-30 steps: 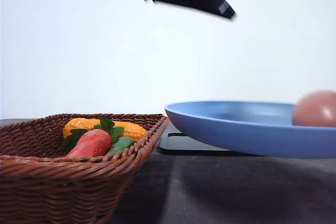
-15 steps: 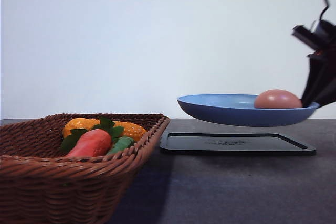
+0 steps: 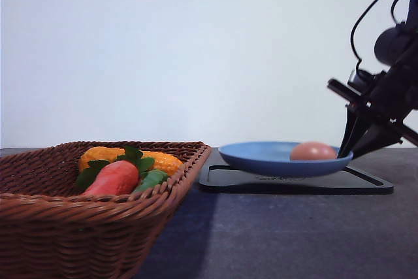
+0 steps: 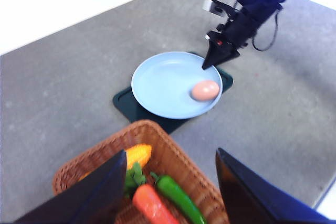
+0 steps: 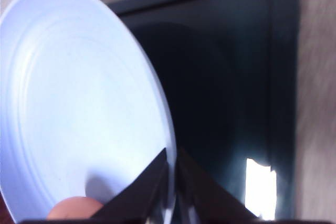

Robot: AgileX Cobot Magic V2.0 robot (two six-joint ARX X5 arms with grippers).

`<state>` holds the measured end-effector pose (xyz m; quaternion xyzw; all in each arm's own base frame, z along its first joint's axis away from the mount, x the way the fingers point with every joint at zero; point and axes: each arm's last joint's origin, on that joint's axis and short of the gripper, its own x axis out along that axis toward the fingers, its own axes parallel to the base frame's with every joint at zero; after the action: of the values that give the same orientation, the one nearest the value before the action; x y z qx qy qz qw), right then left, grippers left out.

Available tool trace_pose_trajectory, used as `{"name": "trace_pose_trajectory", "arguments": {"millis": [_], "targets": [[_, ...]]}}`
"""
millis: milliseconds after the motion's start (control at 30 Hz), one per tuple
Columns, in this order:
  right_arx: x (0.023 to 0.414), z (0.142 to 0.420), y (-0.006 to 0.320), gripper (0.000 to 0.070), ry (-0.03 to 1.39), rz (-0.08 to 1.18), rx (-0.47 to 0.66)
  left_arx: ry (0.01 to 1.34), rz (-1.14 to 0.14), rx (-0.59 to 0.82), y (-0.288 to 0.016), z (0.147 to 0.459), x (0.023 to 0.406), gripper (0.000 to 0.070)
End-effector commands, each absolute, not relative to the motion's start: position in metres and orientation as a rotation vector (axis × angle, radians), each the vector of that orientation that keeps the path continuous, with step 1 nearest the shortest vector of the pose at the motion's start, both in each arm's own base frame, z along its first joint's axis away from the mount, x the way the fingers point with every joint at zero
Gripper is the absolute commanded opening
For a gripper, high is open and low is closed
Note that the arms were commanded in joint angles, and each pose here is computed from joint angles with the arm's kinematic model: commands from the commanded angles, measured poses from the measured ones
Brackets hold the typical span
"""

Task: Transfer egg from basket to plate and serve

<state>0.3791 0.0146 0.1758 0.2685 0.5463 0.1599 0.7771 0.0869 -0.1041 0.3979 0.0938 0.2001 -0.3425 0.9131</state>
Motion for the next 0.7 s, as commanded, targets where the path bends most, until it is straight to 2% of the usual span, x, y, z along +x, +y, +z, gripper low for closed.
{"name": "trace_pose_trajectory", "arguments": {"millis": [0, 233, 300, 400, 433, 667], "targets": [[0.387, 0.172, 0.014, 0.0000, 1.185, 0.336, 0.598, 0.408, -0.710, 0.191, -0.105, 0.402, 0.086, 0.0344], [0.390, 0.161, 0.013, 0.0001, 1.208, 0.285, 0.575, 0.432, -0.707, 0.205, -0.105, 0.399, 0.086, 0.0344], [0.390, 0.161, 0.013, 0.0059, 1.203, 0.284, 0.572, 0.431, -0.705, 0.205, -0.105, 0.399, 0.086, 0.0342], [0.391, 0.162, 0.013, 0.0223, 1.197, 0.285, 0.571, 0.430, -0.702, 0.205, -0.105, 0.399, 0.086, 0.0342], [0.392, 0.163, 0.012, 0.0258, 1.194, 0.285, 0.571, 0.430, -0.702, 0.205, -0.105, 0.399, 0.086, 0.0342], [0.392, 0.186, 0.005, 0.0272, 1.123, 0.287, 0.567, 0.430, -0.695, 0.211, -0.109, 0.399, 0.090, 0.0342]]}}
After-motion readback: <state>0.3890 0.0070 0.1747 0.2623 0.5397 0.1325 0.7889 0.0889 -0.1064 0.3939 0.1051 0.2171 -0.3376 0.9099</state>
